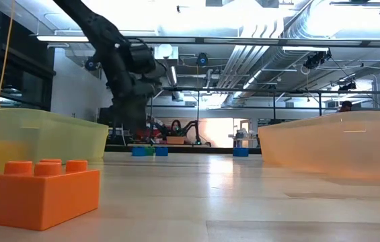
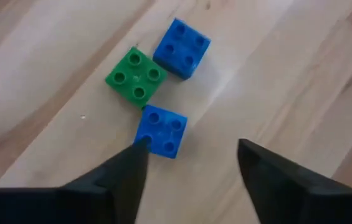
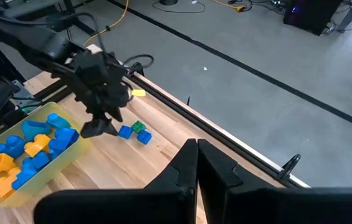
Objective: Sort blocks by size
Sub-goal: Put the small blue game piece into the orange bin
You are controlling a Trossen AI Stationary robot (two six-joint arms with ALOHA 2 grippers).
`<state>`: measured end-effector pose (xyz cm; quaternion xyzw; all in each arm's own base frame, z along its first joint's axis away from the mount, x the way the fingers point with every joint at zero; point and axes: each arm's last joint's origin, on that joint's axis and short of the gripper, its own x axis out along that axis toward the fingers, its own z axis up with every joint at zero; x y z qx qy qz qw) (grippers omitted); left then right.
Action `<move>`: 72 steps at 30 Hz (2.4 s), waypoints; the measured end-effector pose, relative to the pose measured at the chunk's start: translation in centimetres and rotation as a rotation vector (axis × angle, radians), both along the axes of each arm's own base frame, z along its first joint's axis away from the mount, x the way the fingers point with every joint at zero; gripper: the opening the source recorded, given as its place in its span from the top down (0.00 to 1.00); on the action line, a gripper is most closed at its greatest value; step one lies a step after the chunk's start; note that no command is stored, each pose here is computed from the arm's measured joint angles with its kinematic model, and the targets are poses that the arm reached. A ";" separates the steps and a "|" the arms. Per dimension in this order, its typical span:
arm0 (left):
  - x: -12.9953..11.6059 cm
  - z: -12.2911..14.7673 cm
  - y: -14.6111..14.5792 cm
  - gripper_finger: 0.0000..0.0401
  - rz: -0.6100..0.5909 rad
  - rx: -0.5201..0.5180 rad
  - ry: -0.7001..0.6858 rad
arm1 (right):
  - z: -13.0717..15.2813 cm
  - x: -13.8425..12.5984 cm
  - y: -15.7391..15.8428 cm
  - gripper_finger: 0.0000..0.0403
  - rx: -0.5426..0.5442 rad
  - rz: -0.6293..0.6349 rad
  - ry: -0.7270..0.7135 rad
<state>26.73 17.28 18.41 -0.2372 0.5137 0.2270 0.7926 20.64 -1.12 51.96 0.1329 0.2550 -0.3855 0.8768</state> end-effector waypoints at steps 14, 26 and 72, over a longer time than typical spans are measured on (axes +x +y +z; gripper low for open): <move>3.2 -2.9 2.3 0.22 -0.176 -0.034 0.322 | -0.8 1.6 0.1 1.00 0.013 0.009 0.037; 4.0 -4.2 2.9 0.28 -0.142 0.004 0.308 | -1.0 1.9 0.1 1.00 0.026 0.021 0.046; 22.8 3.1 -13.7 0.75 -0.453 0.019 -0.724 | -0.9 1.9 0.1 1.00 0.032 0.000 0.027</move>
